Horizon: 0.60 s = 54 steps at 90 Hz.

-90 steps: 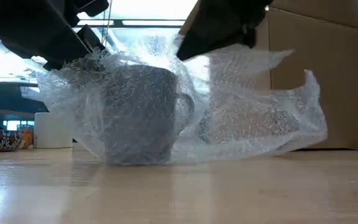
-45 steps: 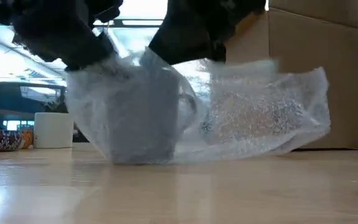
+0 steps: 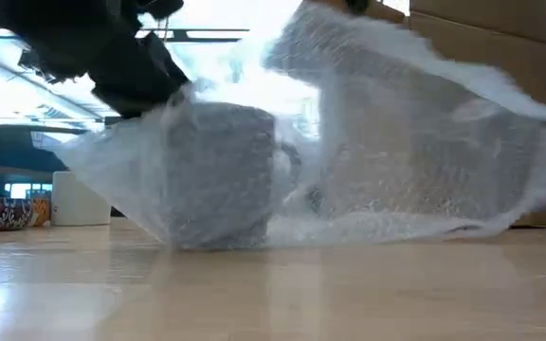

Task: Wrap mug
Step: Wrap the blue mug with bubble wrap

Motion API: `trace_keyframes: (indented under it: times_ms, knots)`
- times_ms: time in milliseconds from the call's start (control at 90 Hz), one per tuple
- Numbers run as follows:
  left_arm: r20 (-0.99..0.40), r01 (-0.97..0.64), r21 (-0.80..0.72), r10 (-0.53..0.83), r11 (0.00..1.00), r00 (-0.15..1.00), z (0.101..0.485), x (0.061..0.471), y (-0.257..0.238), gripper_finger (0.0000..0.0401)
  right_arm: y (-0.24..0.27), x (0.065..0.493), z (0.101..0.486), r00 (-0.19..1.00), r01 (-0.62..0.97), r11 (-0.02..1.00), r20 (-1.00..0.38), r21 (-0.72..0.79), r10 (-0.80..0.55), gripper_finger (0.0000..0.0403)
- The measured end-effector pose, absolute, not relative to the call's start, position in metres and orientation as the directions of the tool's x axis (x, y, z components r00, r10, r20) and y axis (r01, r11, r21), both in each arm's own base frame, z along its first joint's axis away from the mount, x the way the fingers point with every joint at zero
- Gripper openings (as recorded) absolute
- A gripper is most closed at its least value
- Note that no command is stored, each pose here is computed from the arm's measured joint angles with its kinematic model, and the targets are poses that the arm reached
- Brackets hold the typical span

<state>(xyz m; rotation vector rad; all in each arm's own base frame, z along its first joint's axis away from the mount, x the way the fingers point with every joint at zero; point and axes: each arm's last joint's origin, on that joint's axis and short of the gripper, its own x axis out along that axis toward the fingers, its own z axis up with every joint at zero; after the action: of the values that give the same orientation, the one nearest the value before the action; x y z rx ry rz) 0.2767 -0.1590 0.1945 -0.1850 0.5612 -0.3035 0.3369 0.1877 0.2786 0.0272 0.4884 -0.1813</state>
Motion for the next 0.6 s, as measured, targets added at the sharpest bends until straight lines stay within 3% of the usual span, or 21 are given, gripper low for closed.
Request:
trace_keyframes:
  times_ms: [300, 600]
  knots:
    - [-0.304, 0.267, -0.097, -0.284, 0.959, 0.909, 0.253, 0.283, -0.191, 0.0077, 0.192, 0.302, 0.282, 0.789, 0.193, 0.969, -0.562, -0.156, -0.248, 0.0]
    - [-0.21, 0.256, -0.089, -0.27, 0.962, 0.94, 0.251, 0.308, -0.227, 0.0077, 0.208, 0.283, 0.28, 0.774, 0.119, 0.972, -0.594, -0.203, -0.219, 0.0]
